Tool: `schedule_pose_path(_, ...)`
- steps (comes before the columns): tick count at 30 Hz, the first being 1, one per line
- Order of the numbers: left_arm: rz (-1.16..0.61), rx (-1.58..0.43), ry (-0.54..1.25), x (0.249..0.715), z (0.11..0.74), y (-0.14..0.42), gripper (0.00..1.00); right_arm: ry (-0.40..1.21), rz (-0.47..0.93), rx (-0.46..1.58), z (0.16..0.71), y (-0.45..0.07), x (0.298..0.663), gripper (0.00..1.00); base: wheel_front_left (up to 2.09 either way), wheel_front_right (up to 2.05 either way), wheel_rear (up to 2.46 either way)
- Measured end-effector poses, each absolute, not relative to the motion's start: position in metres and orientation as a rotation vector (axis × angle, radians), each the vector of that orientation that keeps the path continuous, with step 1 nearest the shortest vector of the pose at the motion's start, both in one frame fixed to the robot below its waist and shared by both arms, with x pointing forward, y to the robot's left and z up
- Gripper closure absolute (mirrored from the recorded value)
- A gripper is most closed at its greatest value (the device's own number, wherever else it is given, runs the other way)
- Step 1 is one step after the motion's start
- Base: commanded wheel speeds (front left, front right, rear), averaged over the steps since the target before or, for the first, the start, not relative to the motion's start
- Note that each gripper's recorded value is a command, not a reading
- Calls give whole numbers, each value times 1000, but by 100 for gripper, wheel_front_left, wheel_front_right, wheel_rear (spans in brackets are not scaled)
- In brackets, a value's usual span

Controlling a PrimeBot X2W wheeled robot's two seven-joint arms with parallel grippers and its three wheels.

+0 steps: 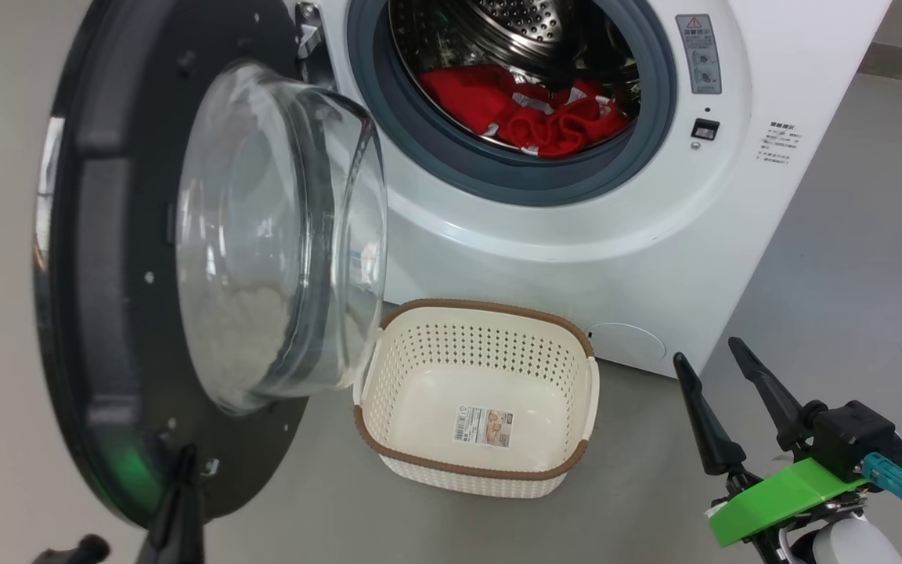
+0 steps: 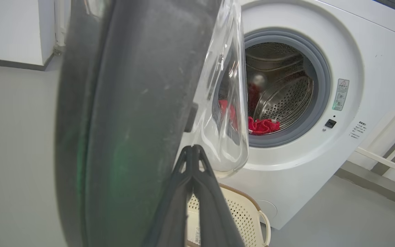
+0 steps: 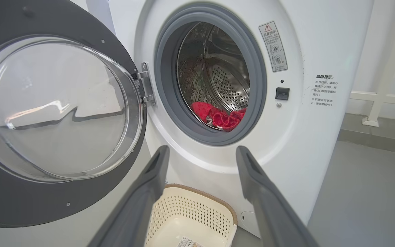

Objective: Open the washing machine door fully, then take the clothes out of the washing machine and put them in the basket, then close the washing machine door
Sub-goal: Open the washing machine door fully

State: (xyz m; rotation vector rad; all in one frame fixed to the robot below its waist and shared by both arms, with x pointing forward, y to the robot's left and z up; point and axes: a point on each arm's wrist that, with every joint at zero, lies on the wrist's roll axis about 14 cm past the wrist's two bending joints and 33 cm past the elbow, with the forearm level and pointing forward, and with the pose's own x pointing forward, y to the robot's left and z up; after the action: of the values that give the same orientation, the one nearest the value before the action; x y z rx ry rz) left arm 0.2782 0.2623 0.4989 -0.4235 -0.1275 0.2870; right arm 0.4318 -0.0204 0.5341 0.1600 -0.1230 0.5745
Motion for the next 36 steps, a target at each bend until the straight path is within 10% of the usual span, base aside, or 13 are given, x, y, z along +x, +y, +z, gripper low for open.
schedule_pose_path(36,593,-260,-98,271,494,390,100,-109,576,152,521,-20,444,0,0,0,0)
